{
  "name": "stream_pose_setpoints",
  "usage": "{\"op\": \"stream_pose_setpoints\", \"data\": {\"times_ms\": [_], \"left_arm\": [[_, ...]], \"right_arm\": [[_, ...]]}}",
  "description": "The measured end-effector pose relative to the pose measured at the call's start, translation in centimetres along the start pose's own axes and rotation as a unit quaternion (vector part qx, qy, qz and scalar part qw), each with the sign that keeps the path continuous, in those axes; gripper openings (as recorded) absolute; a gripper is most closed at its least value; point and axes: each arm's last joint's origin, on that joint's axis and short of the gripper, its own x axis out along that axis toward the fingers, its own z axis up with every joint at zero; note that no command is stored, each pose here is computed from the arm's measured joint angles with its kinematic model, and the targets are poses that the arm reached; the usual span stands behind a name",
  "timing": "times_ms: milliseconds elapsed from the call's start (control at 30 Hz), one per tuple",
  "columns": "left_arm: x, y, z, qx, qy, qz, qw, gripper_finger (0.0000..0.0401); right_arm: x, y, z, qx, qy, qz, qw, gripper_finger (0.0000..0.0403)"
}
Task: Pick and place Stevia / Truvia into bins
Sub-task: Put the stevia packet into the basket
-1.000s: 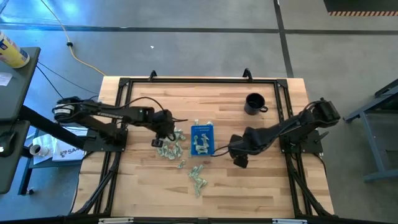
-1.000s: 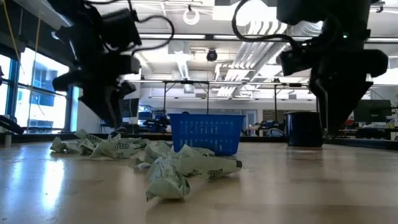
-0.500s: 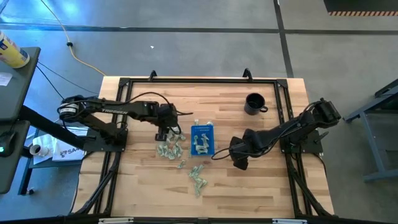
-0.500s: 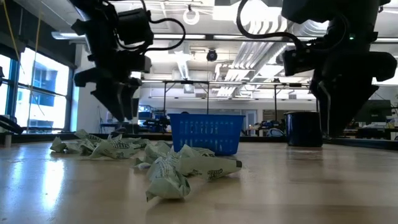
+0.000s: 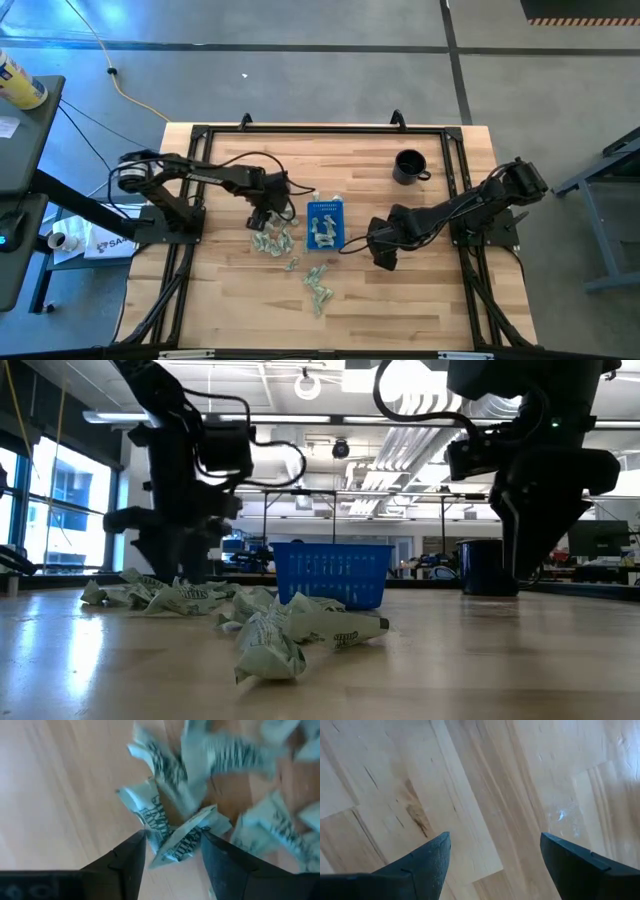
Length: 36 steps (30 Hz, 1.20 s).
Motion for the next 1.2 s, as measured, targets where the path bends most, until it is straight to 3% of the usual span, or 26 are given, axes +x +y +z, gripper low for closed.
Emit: {"op": "stream_pose_setpoints", "data": {"times_ms": [200,433,867,1033,1200], "left_arm": [[0.0,-0.1,-0.9,-0.008,0.046,-0.015,0.999,0.0198],[-0.5,0.1,-1.0,-0.01,0.094,0.011,0.995,0.0135],[-3.1,1.4,1.7,-0.061,0.032,0.012,0.998,0.003],[-4.3,2.1,3.0,-0.073,0.002,0.026,0.997,0.0036],[-4.3,2.1,3.0,-0.07,0.003,0.03,0.997,0.011]], "right_arm": [[0.0,0.0,0.1,0.0,-0.008,-0.006,1.0,0.0296],[0.0,-0.1,0.2,0.003,-0.011,-0.008,1.0,0.0296],[0.0,-0.1,0.2,0.003,-0.012,-0.007,1.0,0.0296],[0.0,-0.1,0.2,0.003,-0.012,-0.008,1.0,0.0296],[0.0,-0.1,0.2,-0.001,-0.017,-0.014,1.0,0.0296]]}}
